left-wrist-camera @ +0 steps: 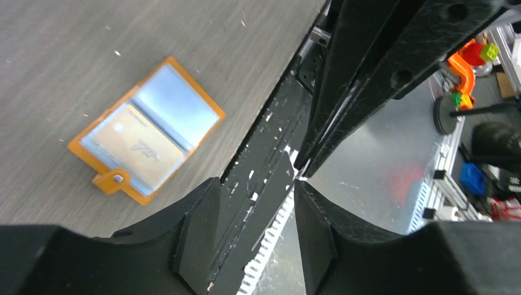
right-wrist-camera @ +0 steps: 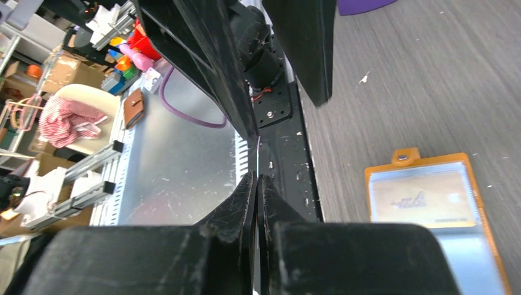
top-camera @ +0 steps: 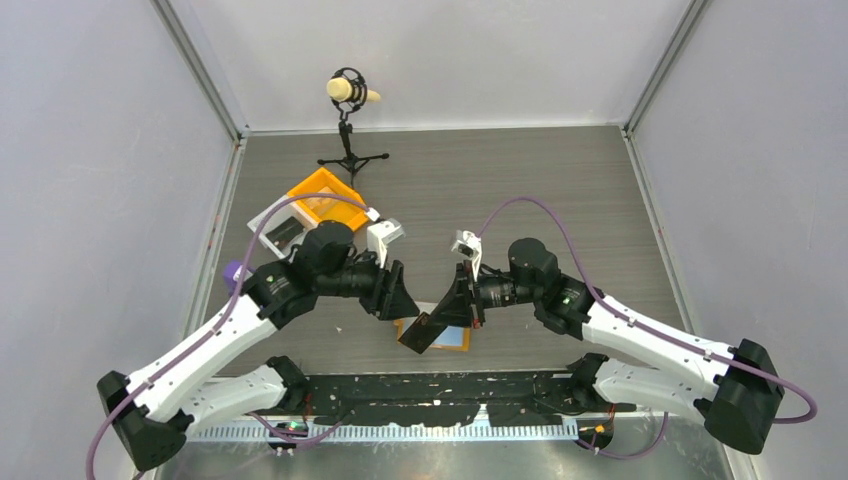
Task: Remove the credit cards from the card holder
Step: Place the credit card in the storage box.
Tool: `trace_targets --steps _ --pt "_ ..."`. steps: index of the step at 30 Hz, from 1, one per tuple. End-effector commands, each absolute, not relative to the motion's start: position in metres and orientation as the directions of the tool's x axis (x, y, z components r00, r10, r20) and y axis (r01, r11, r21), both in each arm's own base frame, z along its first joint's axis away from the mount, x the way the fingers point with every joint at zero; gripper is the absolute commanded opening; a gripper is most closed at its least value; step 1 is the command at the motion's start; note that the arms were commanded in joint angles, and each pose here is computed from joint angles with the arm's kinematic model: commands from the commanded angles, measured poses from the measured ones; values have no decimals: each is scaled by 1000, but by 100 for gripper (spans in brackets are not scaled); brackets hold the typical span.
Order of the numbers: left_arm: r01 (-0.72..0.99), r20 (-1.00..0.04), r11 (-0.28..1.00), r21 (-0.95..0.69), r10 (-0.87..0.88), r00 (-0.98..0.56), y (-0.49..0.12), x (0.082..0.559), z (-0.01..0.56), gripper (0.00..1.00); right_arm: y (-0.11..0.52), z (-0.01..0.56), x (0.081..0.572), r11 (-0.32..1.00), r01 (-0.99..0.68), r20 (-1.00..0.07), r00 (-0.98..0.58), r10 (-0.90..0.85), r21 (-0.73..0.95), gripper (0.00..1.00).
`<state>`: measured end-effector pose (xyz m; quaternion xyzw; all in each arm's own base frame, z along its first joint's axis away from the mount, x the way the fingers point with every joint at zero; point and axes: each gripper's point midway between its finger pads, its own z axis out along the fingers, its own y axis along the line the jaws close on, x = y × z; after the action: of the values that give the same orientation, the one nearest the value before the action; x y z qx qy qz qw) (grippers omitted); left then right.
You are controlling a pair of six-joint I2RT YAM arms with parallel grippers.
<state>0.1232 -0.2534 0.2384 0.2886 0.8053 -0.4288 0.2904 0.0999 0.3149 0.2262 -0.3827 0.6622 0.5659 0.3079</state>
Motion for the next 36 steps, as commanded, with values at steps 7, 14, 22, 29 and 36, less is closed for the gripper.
trace_targets --steps 7,14,22,29,36 --pt "752 -706 294 -590 264 -657 -277 109 253 35 322 257 96 -11 -847 -843 -528 -101 532 5" --pt "750 -700 270 -603 271 -661 -281 107 251 39 326 252 100 3 -832 -827 -551 -112 555 5" --pt "749 -700 251 -613 266 -662 -282 105 255 41 329 251 103 10 -823 -818 -566 -103 568 5" --pt "734 -680 267 -625 277 -679 -281 104 245 3 329 251 105 24 -818 -813 -574 -91 575 6" --pt "719 -694 349 -601 220 -686 -274 115 243 0 326 250 111 70 -810 -808 -586 -68 582 27"
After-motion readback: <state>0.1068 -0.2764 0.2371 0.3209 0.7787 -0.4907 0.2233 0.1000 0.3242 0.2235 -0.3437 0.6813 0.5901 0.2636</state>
